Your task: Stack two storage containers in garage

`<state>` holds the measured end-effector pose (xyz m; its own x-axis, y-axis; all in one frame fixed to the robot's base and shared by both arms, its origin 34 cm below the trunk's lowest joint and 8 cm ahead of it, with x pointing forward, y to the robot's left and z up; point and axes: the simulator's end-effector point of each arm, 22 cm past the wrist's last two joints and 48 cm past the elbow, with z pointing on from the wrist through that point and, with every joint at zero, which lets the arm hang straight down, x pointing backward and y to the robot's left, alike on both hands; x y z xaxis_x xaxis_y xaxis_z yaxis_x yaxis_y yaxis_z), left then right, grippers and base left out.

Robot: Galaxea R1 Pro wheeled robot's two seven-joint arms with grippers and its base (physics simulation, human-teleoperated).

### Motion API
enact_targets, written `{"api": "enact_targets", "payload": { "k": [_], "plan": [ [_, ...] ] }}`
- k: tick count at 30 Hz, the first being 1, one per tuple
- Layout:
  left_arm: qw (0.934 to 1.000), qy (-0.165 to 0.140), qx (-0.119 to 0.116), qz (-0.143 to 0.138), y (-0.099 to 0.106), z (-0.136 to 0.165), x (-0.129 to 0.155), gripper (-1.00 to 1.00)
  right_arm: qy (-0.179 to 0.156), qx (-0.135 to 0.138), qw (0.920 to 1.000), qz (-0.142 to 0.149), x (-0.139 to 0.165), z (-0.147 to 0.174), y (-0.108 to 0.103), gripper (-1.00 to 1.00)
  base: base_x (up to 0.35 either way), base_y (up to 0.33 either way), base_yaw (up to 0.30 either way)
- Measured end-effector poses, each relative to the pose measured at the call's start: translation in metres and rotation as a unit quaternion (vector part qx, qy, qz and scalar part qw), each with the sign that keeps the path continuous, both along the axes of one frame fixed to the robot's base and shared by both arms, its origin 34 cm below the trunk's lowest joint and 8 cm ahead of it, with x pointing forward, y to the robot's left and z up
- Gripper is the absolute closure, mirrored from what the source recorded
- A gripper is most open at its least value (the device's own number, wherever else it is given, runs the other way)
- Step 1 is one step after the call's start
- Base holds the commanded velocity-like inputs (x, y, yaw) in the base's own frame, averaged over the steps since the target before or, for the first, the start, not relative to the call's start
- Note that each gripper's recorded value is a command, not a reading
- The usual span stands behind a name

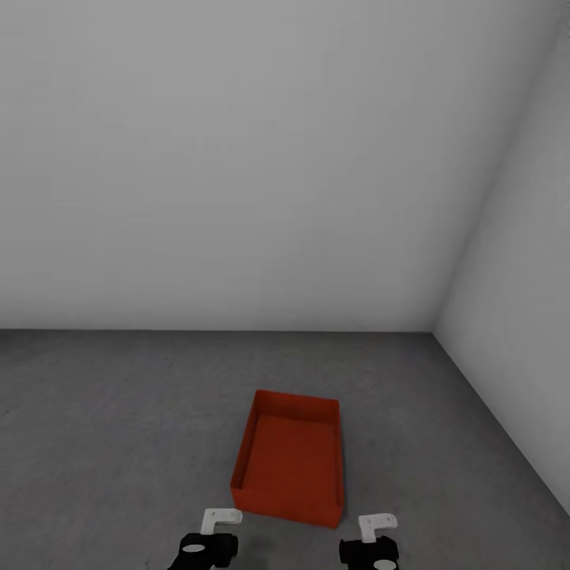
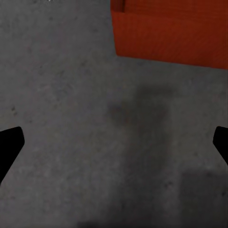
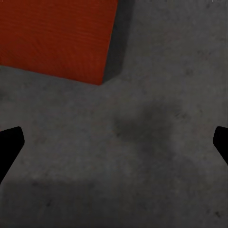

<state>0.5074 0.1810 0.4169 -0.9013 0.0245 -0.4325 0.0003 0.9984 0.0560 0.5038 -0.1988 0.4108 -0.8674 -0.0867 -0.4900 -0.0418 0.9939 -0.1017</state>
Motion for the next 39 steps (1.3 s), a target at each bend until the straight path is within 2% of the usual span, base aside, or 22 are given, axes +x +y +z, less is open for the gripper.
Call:
{"api": "enact_targets", "payload": {
  "k": [12, 39],
  "plan": [
    [1.0000, -0.004, 0.000, 0.000, 0.0000, 0.0030, 0.0025, -1.00, -0.004, 0.000, 1.0000, 0.000, 0.0024, 0.0029, -0.0006, -1.00, 0.000, 0.000, -0.034],
    [1.0000, -0.004, 0.000, 0.000, -0.0001, 0.0030, 0.0025, -1.00, -0.003, 0.001, 1.0000, -0.001, 0.0022, 0.0029, 0.0004, -1.00, 0.000, 0.000, -0.279]
  ]
}}
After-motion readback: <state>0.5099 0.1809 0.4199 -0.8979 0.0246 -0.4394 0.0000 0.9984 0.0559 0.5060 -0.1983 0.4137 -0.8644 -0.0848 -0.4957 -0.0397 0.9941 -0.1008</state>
